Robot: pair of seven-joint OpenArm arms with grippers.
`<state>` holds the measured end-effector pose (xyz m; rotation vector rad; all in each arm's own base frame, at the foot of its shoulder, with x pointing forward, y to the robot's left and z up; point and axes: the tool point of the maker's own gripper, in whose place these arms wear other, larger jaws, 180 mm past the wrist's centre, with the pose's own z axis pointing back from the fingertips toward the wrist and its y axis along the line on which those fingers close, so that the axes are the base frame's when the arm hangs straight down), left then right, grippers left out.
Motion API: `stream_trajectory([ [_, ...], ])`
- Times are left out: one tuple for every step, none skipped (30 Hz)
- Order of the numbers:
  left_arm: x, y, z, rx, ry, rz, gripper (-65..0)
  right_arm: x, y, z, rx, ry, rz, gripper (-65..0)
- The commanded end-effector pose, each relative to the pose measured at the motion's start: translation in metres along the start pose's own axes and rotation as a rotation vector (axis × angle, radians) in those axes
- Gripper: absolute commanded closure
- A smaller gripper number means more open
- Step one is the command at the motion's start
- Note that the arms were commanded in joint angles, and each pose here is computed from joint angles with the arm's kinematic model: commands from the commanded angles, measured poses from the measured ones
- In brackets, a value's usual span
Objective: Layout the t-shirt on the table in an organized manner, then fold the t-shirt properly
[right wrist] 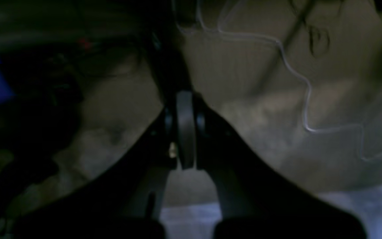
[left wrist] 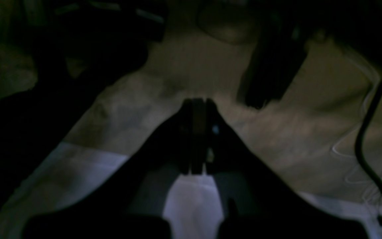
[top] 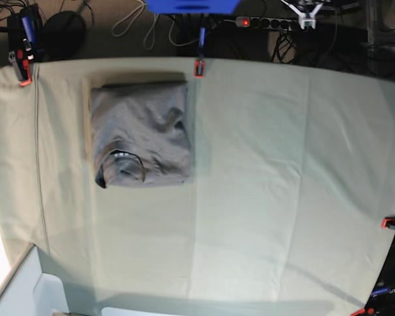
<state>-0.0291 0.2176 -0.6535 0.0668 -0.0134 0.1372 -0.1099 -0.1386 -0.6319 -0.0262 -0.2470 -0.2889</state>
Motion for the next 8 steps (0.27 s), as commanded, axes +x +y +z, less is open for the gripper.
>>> stream_trajectory([
  [0.007, -0.005, -0.001, -0.008, -0.019, -0.016, 0.0, 0.001, -0.019, 0.001, -0.077, -0.011, 0.026, 0.0],
  [0.006, -0.011, -0.001, -0.016, -0.018, -0.028, 0.0, -0.002, -0.025, 0.001, -0.126, 0.000, 0.051, 0.0],
  [0.006, -0.014, -0.002, -0.020, -0.019, -0.038, 0.0, -0.001, -0.031, 0.001, -0.174, 0.000, 0.076, 0.0],
  [0.006, -0.015, -0.002, -0.021, -0.022, -0.040, 0.0, 0.001, -0.039, 0.002, -0.221, 0.000, 0.112, 0.0],
  [0.010, -0.021, -0.002, -0.031, -0.022, -0.038, 0.0, 0.004, -0.046, 0.004, -0.268, -0.006, 0.162, 0.0],
  [0.014, -0.031, -0.003, -0.045, -0.026, -0.033, 0.0, 0.007, -0.051, 0.006, -0.307, -0.012, 0.216, 0.0],
  [0.014, -0.036, -0.004, -0.052, -0.020, -0.035, 0.0, 0.012, -0.054, 0.006, -0.338, -0.018, 0.270, 0.0],
  [0.012, -0.040, -0.004, -0.060, -0.009, -0.034, 0.0, 0.015, -0.057, 0.008, -0.362, -0.024, 0.316, 0.0],
])
